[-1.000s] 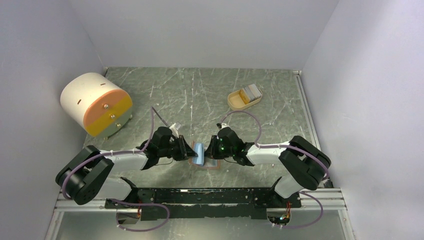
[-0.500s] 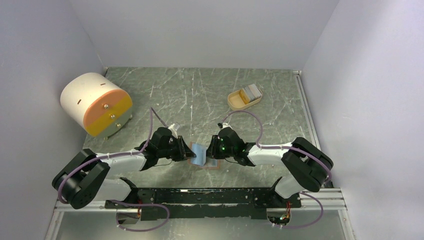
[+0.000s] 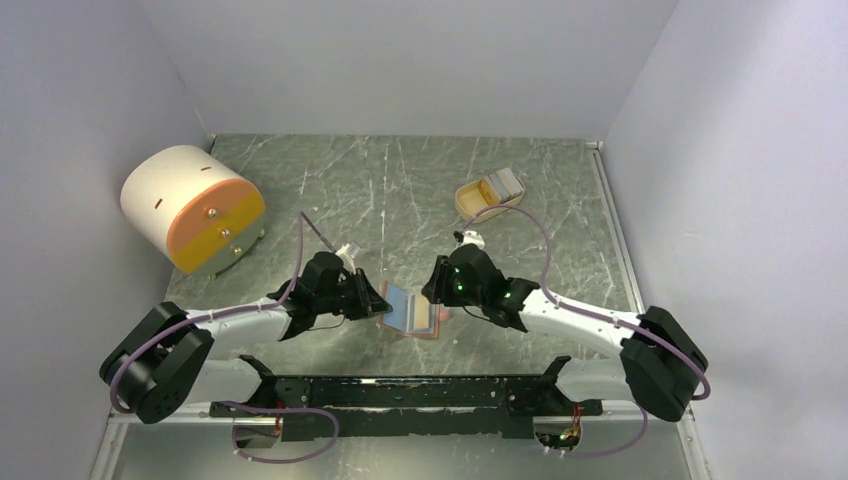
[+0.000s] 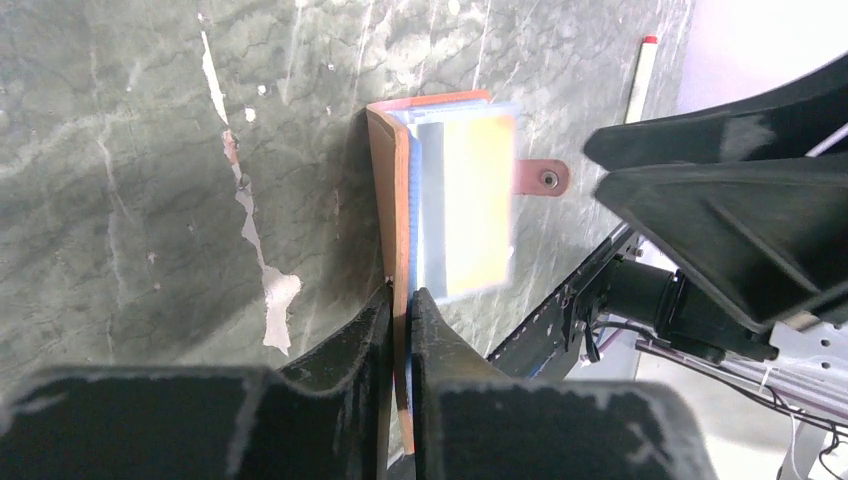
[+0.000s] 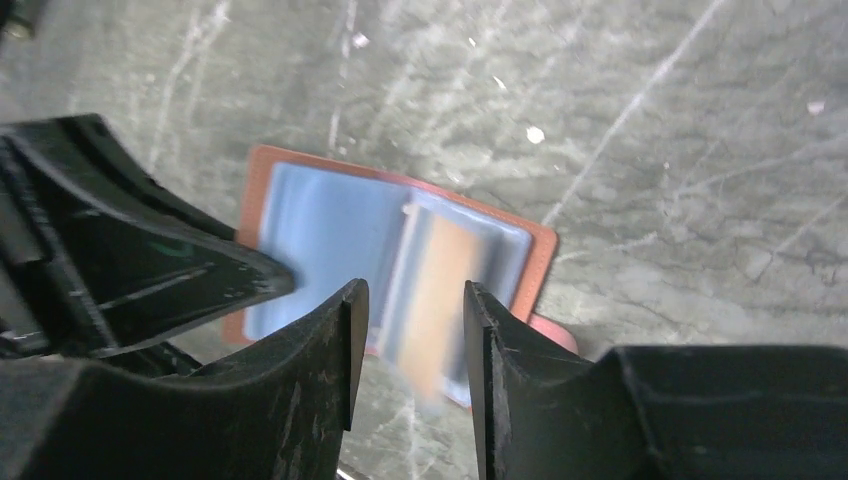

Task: Put the credit cards into the card holder
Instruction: Insert the credit card into the card holder.

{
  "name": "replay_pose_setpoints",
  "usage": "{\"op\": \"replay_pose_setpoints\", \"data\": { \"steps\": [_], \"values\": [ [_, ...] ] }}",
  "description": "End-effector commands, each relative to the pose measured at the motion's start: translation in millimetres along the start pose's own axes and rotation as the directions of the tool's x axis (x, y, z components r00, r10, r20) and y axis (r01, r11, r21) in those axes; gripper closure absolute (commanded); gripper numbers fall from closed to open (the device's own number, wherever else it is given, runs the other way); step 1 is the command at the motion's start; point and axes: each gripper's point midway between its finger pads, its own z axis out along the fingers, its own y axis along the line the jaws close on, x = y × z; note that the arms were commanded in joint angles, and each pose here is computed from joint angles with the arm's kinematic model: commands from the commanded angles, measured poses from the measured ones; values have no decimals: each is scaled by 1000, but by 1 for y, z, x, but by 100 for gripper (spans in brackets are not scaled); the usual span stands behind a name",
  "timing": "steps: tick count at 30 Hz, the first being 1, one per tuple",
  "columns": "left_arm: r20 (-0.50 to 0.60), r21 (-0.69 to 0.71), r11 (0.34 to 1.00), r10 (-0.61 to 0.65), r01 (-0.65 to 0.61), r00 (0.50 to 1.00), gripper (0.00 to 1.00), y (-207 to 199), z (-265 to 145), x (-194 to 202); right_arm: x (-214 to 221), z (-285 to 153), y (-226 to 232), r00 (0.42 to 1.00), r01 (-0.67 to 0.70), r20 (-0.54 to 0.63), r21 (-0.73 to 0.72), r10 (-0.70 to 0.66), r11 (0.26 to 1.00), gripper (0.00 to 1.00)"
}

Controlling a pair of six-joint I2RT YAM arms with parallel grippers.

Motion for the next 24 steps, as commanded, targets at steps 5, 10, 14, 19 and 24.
{"op": "replay_pose_setpoints", "data": {
  "steps": [5, 10, 14, 19, 24],
  "values": [
    [21, -33, 999, 2, -1, 1000, 91, 2, 3, -5, -15, 1, 14, 999, 51, 0, -20, -51, 998, 55],
    [28, -34, 999, 1, 0, 1000, 90, 1, 2, -6, 9, 19, 9, 996, 47, -76, -33, -49, 998, 60],
    [51, -25, 1000, 0, 1, 999, 82, 0, -2, -7, 19, 32, -2, 990, 74, -120, 17, -72, 997, 61],
    [55, -1, 1000, 12, -12, 998, 76, -4, -5, -7, 17, 36, -16, 988, 106, -125, 85, -95, 991, 58],
    [47, -15, 1000, 16, -15, 999, 78, 0, -5, -4, -15, 29, -17, 988, 144, -75, 107, -136, 984, 56]
  ]
}}
